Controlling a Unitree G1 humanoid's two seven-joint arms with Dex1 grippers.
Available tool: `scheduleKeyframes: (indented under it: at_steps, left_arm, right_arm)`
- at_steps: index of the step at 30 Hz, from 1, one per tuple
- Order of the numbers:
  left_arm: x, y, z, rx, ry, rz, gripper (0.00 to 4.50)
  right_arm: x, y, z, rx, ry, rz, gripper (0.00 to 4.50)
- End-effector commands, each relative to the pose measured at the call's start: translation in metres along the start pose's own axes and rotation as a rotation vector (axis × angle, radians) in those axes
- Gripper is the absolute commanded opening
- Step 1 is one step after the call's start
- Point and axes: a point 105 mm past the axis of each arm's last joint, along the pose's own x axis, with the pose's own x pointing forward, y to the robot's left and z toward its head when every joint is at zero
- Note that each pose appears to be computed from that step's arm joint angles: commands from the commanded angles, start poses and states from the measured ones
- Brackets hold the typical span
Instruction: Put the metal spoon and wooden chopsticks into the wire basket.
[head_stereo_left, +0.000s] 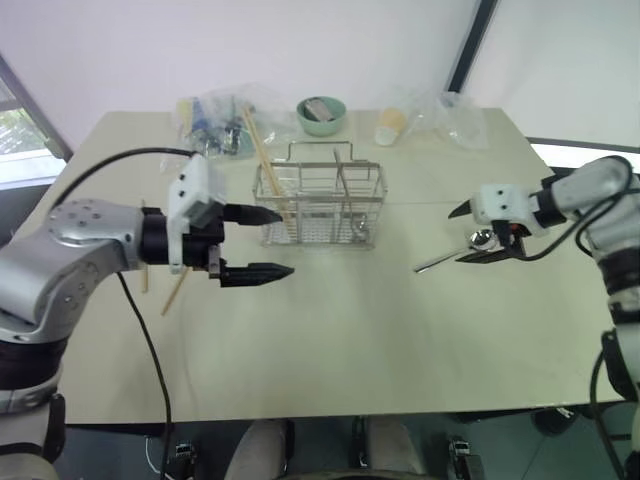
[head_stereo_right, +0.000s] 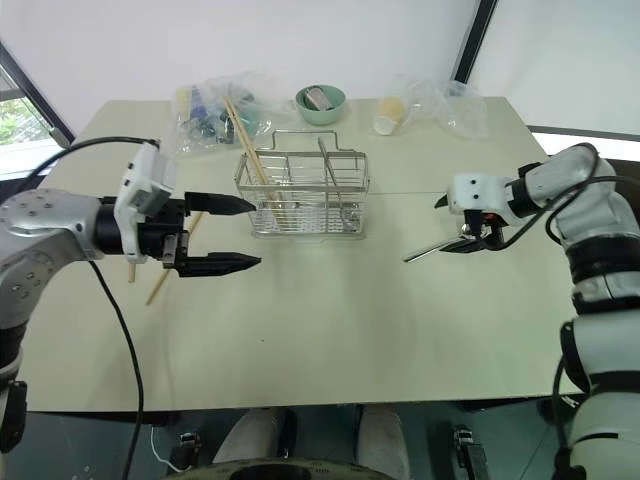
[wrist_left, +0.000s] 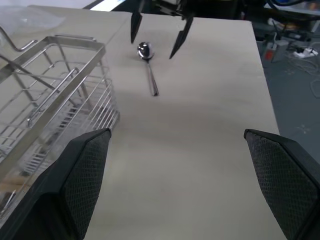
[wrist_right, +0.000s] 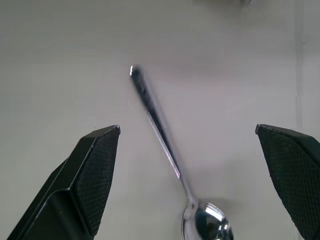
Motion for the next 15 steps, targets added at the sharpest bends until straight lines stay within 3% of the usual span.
scheduleKeyframes:
  at_steps: [1,15]
  left_arm:
    - [-0.001,-0.003,0.010,0.051,-0.018,0.007,4.50]
    - [-0.004,-0.014,0.014,0.052,-0.019,0.042,4.50]
  right_arm:
    - [0.003,-0.011,-0.006,-0.064,0.100,-0.020,4.47]
    - [0.035,-0.013,-0.011,-0.090,0.212,0.003,4.47]
